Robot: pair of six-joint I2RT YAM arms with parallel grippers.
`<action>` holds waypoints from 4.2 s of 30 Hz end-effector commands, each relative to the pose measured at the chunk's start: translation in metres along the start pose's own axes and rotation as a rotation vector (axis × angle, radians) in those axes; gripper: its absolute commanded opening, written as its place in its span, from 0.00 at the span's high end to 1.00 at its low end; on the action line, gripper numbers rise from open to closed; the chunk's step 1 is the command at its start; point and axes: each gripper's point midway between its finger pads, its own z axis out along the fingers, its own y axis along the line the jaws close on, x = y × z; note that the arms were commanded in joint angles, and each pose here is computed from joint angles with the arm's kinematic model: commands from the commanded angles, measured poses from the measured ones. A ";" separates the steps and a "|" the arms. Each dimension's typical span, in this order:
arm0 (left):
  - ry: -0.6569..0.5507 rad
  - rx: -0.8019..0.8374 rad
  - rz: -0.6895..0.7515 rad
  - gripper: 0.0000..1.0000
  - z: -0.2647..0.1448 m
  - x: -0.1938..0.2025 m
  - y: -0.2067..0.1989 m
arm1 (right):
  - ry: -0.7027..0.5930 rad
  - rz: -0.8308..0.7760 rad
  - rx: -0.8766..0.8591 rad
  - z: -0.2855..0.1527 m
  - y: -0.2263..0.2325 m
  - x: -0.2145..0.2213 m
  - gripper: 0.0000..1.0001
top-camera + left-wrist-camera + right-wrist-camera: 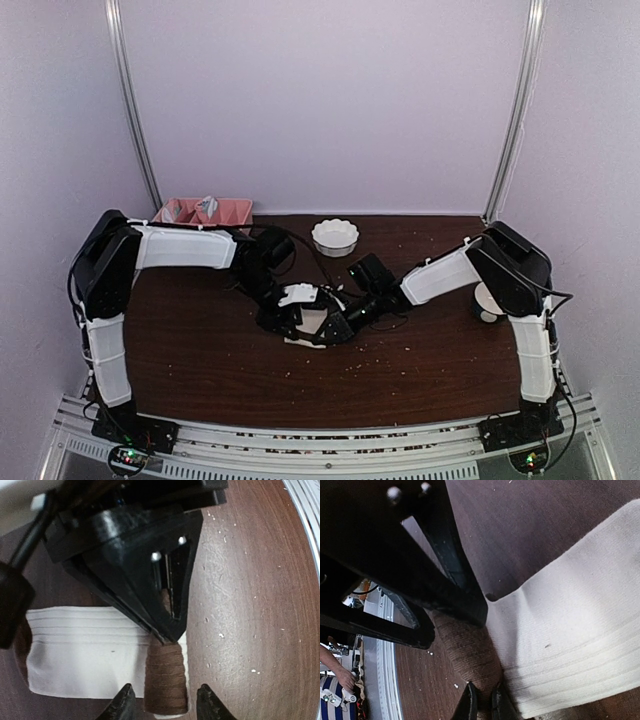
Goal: Roll the socks
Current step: Roll the sock at the center of the board.
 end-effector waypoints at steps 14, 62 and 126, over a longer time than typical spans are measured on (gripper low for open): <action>0.006 0.150 -0.232 0.79 0.020 0.016 0.007 | 0.069 0.276 0.147 0.007 -0.039 0.054 1.00; 0.293 0.468 -0.683 0.83 0.056 0.092 -0.006 | -0.294 -0.942 0.755 -0.061 0.048 0.023 0.05; -0.026 -0.155 0.142 0.21 -0.055 0.009 -0.006 | 0.363 0.067 0.111 0.030 -0.037 0.104 1.00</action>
